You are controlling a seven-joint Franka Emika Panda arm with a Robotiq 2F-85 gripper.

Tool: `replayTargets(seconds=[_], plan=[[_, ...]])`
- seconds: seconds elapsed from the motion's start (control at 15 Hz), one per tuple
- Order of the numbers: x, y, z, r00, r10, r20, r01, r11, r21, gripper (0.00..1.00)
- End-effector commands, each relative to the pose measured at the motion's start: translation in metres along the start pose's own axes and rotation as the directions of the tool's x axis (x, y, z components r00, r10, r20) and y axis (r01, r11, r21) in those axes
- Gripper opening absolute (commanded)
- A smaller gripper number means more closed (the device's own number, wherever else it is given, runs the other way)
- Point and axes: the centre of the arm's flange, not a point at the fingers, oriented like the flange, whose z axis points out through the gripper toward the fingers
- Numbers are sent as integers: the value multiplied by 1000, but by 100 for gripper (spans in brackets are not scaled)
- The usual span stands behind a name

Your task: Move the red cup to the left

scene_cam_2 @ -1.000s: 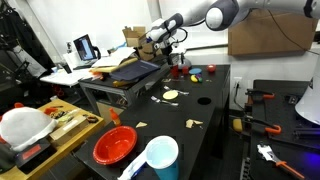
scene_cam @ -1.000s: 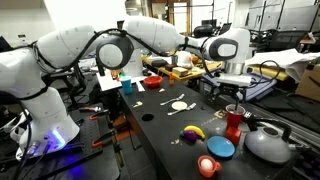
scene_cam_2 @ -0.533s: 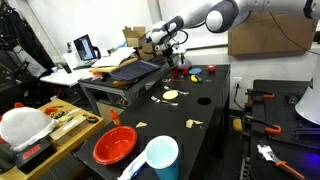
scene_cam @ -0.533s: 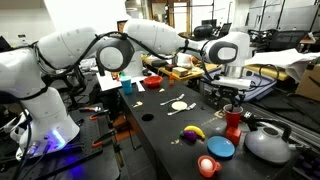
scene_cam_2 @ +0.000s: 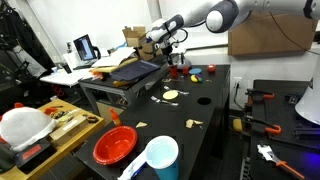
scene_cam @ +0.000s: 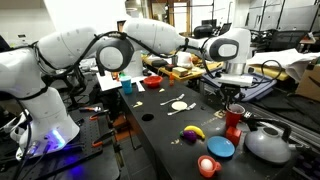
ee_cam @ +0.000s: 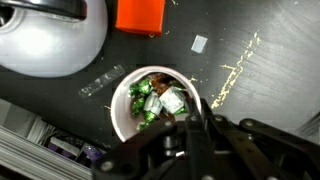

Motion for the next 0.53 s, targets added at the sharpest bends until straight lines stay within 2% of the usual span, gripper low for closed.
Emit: replayTargets(seconds=[0.0, 0.2, 0.47], plan=[[11, 22, -22, 1000, 1, 7, -1, 1000, -22, 0], [-2, 10, -41, 1000, -10, 11, 10, 1000, -13, 1], [-35, -10, -74, 999, -16, 50, 13, 998, 54, 1]])
